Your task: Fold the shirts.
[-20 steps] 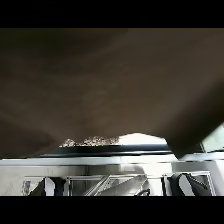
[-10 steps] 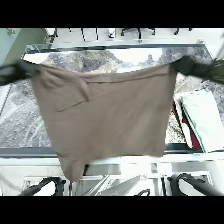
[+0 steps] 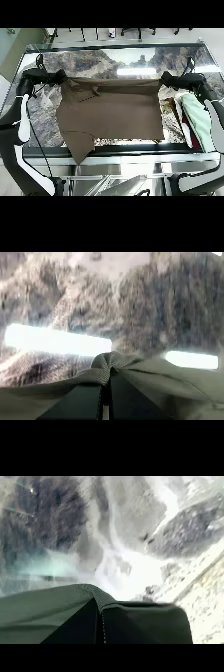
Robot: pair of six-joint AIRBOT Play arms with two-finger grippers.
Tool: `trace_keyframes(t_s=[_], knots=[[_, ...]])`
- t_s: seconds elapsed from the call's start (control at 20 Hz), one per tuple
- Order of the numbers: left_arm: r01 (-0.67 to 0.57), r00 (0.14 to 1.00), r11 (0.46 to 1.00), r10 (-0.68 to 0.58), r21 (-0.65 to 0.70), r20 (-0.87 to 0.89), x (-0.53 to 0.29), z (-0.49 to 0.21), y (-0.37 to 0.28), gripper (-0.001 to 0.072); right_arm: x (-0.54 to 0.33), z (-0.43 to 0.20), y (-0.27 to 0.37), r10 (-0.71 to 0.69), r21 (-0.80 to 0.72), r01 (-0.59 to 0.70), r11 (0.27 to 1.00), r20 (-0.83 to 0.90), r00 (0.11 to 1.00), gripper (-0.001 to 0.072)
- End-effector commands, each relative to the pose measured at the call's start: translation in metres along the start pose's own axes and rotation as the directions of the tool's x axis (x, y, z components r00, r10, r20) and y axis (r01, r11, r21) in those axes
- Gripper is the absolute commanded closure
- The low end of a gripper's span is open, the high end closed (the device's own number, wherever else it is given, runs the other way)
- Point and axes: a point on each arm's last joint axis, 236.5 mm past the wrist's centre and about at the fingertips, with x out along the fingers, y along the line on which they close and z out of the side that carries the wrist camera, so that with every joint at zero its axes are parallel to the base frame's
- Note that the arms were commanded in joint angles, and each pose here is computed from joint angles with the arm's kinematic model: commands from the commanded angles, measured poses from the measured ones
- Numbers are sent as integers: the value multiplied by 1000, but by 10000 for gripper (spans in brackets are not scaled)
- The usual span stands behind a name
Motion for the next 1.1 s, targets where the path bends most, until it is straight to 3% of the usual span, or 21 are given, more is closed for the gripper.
trace_keyframes(t_s=[0.0, 0.2, 0.5, 0.8, 1.05], knots=[[25, 999, 1000, -25, -9, 40, -1, 27, -14, 693, 2, 22, -14, -2, 20, 2, 1000, 22, 1000, 688], [-26, 994, 999, 28, 22, -105, -23, -15, -15, 693, -5, -11, -27, -24, -30, 21, 999, -134, 991, 688], [-289, 905, 956, 288, 46, -312, -68, -87, 50, 693, -14, -80, -56, -109, -100, 77, 992, -370, 923, 688], [-308, 840, 950, 295, 47, -455, -57, -154, 59, 693, -9, -108, -74, -138, -88, 112, 990, -409, 902, 688], [-333, 819, 942, 309, 39, -482, -56, -168, 66, 693, -8, -107, -74, -137, -88, 110, 990, -402, 905, 687]])
